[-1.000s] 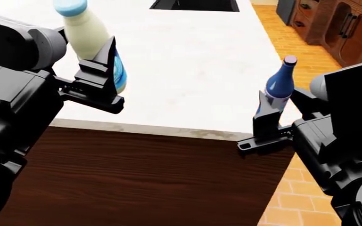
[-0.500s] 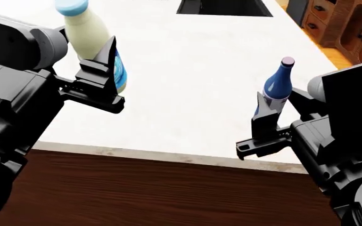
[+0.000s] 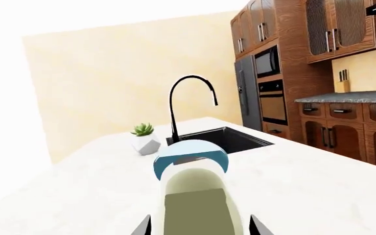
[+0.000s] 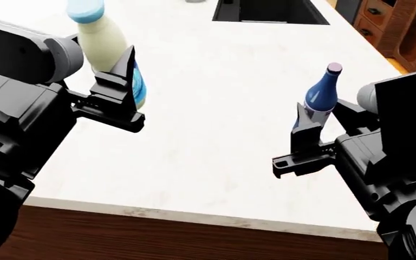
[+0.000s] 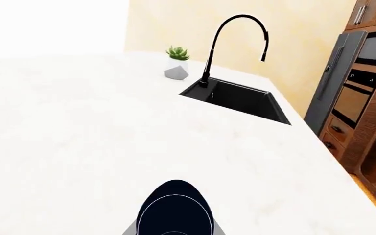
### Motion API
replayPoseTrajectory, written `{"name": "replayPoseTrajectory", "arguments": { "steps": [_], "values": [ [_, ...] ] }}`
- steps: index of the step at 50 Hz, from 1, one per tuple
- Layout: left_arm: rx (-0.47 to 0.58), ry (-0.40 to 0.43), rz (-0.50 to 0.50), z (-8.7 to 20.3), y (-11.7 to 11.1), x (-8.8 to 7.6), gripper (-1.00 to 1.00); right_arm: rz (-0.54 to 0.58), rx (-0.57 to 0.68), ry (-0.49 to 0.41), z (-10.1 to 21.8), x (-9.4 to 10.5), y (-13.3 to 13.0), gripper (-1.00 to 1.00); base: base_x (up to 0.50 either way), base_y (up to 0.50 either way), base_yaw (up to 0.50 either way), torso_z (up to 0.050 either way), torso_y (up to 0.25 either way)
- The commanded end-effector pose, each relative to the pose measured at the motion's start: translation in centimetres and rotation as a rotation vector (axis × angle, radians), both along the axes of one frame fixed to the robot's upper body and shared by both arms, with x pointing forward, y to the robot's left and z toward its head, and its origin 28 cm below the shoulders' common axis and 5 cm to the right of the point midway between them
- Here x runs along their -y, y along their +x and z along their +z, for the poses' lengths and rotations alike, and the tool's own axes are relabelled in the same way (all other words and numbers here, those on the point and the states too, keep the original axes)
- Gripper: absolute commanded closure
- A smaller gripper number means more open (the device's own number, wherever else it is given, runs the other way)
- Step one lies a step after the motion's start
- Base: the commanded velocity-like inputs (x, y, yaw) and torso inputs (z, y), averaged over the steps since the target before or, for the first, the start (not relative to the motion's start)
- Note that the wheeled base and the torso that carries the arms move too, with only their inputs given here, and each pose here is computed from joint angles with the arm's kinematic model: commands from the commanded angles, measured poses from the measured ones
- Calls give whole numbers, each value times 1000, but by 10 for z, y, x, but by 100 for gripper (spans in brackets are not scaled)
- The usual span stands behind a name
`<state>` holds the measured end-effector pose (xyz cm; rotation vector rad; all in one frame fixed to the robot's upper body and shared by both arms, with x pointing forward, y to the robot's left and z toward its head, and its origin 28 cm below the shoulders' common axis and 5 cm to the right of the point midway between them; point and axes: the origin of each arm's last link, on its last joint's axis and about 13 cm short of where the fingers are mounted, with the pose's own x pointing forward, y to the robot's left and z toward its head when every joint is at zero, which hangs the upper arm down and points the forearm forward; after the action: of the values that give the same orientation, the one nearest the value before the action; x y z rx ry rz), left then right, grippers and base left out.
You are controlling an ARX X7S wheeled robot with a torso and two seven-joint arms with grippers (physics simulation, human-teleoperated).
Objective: Move the drinks to the dining counter.
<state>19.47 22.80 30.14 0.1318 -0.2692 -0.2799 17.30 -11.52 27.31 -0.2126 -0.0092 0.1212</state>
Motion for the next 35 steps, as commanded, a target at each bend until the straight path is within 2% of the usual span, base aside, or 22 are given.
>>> {"name": "replayPoseTrajectory", "arguments": {
  "steps": [1,14,23,35],
  "values": [
    [2,-2,10,2,4,1,100,-48,6,4,2,0,12,100,0,0,0,0,0],
    [-84,31,47,-6,25,2,100,-13,-9,-17,10,-9,27,100,0,0,0,0,1],
    [-129,60,66,-18,43,8,100,-18,-37,-28,8,-10,49,100,0,0,0,1,1],
    [-135,98,92,-27,49,10,100,-21,-52,-20,7,-12,65,100,0,0,0,0,1]
  ]
}}
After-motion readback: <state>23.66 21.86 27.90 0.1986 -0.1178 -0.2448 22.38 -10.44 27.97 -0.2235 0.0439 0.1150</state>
